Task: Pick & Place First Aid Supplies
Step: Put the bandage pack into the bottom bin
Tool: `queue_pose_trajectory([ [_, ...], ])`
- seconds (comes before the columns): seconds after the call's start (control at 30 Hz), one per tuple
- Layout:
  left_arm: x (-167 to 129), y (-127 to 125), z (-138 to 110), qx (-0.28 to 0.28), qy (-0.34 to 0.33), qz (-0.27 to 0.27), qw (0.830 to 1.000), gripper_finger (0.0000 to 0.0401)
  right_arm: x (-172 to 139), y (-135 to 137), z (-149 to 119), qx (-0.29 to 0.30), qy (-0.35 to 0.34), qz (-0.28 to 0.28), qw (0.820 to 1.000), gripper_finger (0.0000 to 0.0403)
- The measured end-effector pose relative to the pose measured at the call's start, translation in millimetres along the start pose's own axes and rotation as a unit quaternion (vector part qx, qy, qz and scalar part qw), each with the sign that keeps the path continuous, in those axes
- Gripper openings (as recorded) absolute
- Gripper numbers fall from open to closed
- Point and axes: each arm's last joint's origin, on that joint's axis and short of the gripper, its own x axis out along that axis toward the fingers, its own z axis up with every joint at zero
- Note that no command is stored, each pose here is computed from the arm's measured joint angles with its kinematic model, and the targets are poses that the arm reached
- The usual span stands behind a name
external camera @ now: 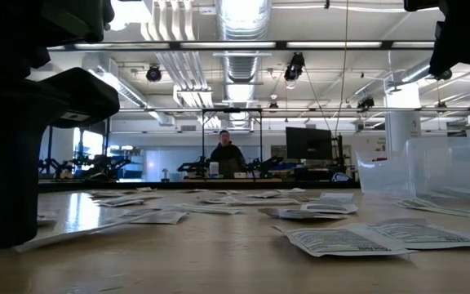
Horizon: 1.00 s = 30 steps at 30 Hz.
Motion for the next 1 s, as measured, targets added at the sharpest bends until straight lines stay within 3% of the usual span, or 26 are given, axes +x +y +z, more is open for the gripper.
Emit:
queue_pose_trajectory([
  [0.27,-3,-3,7,-0.01,-0.029,-0.004,1.0,0.0001,-1,3,-5,-0.01,0.004,0.009,1.0,0.0065],
  [0.6,-11,-7,19,-0.019,-0.059,-0.01,0.998,0.0,-9,21,-18,-0.027,-0.003,0.086,0.996,0.0054],
  [1.0,-25,-6,24,-0.035,-0.075,-0.02,0.996,0.0003,-14,30,-34,-0.028,0.006,0.123,0.992,0.0054],
])
